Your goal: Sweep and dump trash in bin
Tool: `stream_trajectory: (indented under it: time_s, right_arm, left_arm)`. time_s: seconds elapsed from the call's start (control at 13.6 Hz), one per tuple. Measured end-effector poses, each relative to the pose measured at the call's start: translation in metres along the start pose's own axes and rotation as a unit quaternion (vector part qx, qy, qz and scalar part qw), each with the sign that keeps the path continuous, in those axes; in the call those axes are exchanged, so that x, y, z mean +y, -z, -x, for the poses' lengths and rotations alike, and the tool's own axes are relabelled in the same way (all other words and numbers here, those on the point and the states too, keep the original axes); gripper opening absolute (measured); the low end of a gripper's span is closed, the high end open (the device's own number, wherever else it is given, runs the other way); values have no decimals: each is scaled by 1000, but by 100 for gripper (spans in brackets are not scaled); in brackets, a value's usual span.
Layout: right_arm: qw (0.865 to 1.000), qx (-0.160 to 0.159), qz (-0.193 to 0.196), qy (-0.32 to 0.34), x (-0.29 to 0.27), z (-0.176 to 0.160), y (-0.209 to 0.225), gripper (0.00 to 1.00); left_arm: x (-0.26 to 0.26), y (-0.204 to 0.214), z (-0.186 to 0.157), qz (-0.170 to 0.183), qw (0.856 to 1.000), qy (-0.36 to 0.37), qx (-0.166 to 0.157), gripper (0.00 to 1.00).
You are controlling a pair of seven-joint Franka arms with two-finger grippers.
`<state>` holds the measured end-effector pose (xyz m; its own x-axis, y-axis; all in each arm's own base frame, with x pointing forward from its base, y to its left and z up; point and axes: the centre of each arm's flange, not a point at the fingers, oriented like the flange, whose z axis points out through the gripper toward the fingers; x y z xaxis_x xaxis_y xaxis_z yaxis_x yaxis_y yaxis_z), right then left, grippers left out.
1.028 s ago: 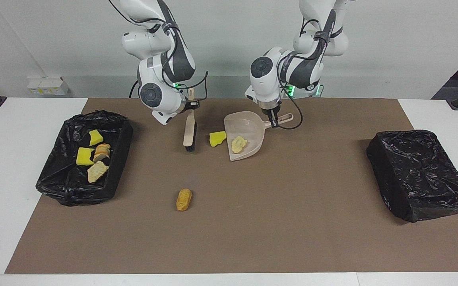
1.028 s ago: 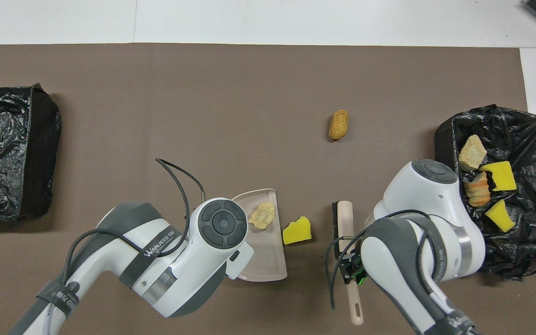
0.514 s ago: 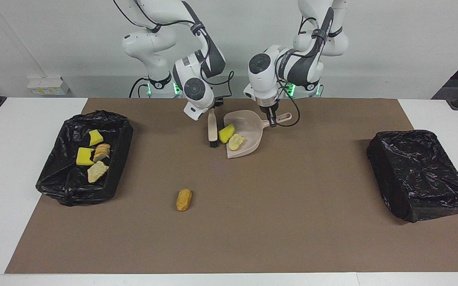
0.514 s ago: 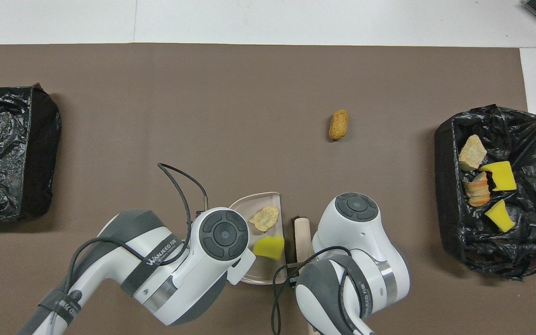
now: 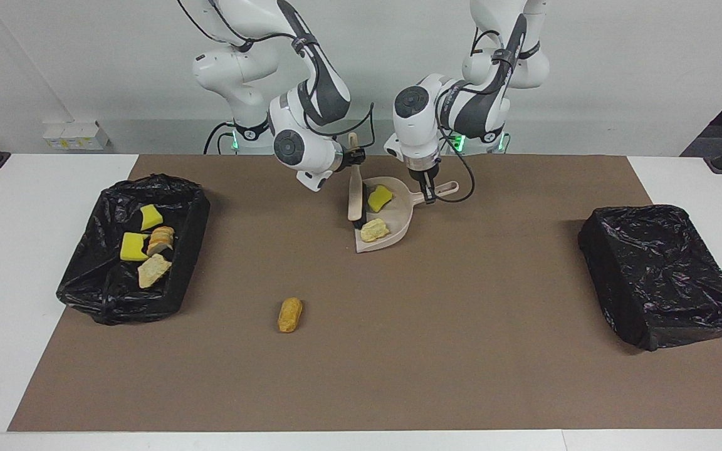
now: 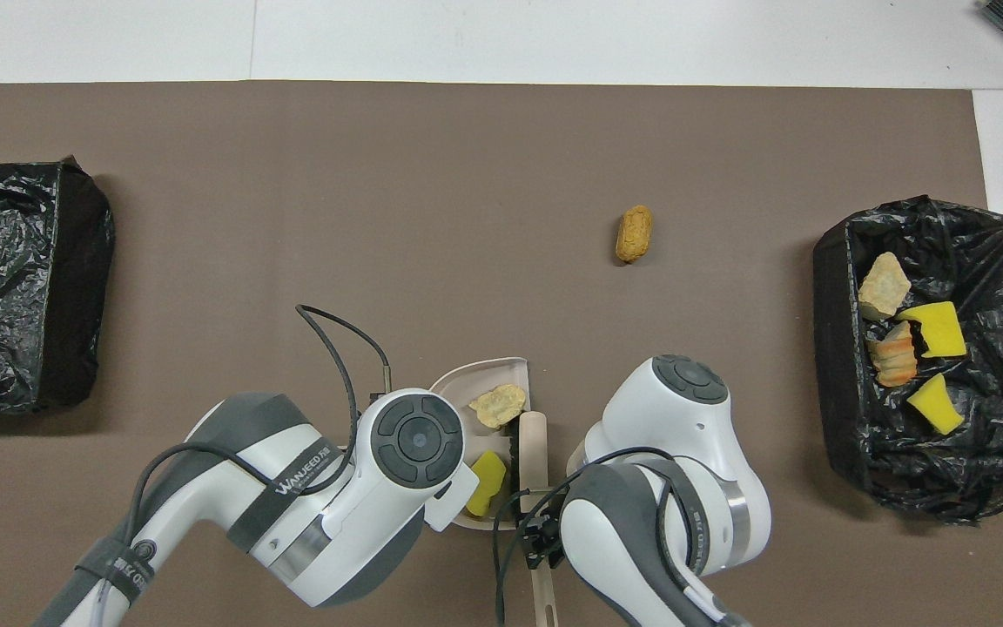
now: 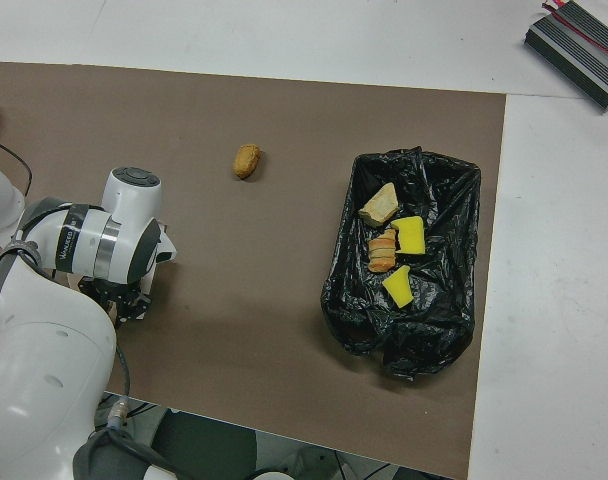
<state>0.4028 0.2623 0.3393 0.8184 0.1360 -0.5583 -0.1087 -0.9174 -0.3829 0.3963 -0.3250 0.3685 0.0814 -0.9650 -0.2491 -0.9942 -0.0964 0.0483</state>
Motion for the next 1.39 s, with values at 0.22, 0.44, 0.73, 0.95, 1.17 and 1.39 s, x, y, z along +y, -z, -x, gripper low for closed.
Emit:
stream_trajectory:
  time_s: [0.22, 0.44, 0.73, 0.95, 1.17, 1.39]
  right_arm:
    - [999, 23, 35, -14, 38, -15, 63, 26]
    - [991, 55, 123, -13, 51, -36, 125, 26]
    - [954, 104, 280, -21, 68, -75, 166, 26]
    - [933, 130, 336, -22, 82, -102, 198, 26]
    - [922, 147, 358, -16, 81, -142, 209, 26]
    - [917, 149, 371, -7, 78, -189, 197, 26]
  left_arm:
    - [-17, -4, 2, -7, 998, 52, 24, 32]
    - [-42, -7, 7, -5, 996, 79, 46, 32]
    - [-69, 5, 5, -4, 993, 93, 66, 32]
    - [-92, 12, -2, 8, 991, 110, 78, 32]
    - [-113, 16, -9, 25, 988, 125, 83, 32]
    - [-119, 9, -9, 28, 989, 134, 59, 32]
